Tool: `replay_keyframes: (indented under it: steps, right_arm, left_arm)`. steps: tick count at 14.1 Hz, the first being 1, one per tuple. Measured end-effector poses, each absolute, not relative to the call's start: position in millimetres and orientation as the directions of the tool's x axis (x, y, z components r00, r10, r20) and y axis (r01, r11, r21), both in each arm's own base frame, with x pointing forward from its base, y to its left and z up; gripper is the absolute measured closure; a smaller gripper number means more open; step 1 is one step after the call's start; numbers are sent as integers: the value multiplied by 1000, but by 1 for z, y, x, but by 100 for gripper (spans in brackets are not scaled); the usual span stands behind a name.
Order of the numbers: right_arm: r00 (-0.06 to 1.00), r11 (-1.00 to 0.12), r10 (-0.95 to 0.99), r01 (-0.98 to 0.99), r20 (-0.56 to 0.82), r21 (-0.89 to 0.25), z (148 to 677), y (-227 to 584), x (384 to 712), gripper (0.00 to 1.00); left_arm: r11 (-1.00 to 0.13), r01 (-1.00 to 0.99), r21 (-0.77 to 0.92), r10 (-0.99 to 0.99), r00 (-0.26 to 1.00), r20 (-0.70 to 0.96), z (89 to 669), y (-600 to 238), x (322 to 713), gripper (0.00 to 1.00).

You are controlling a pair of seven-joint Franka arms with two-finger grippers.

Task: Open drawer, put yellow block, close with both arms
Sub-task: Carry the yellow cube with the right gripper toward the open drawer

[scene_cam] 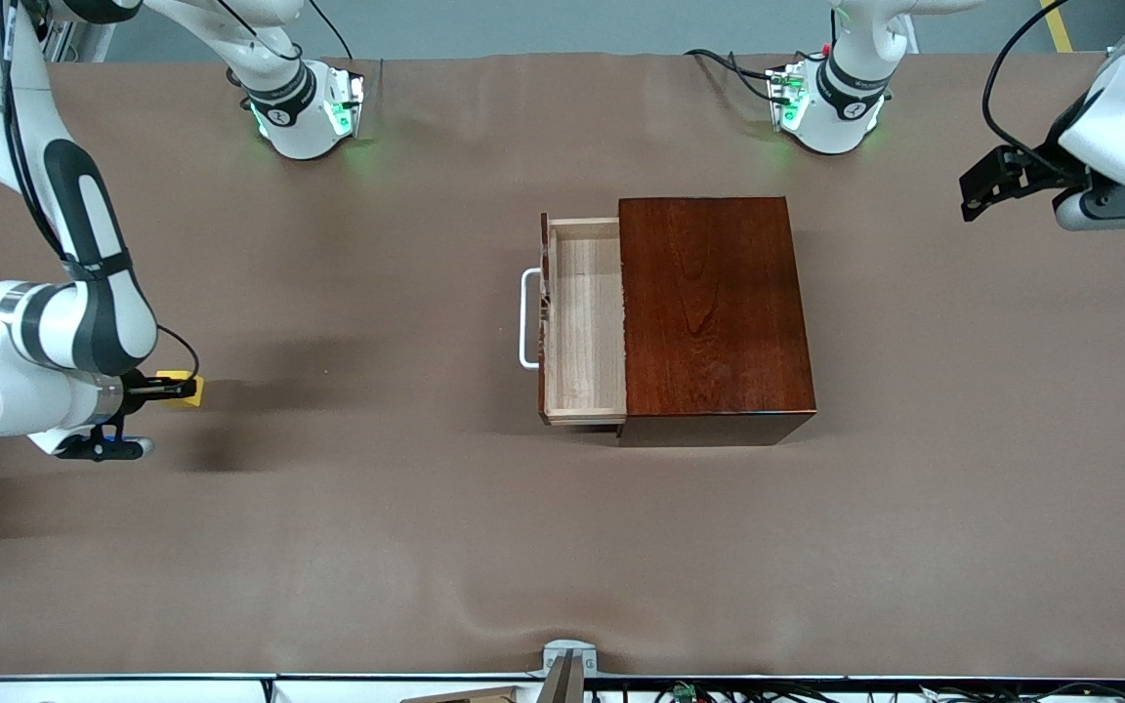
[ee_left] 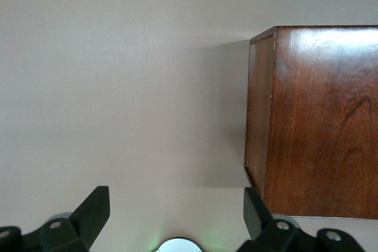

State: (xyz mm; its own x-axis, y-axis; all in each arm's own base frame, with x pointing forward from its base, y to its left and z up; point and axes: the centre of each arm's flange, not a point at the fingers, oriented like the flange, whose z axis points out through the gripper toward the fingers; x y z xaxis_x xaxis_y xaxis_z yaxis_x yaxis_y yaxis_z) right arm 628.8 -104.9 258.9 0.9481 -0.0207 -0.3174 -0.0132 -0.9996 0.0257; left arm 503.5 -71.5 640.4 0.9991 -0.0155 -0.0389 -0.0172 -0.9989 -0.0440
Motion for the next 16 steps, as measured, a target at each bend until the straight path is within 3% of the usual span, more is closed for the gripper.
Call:
replay_keyframes:
  steps: [7,11,16]
  right_arm:
    - [965,-999,-34,-37,-260,-7,415,-82,627,44]
    - [963,-999,-33,-39,-267,-15,453,-60,613,44]
    - [957,-985,-102,-135,-273,-106,497,-30,598,44]
  left_arm:
    - [-1000,-29,2,-29,999,-37,643,-62,503,0]
    - [-1000,-29,1,-29,999,-39,644,-62,502,0]
    - [-1000,-26,1,-26,999,-36,647,-60,501,0]
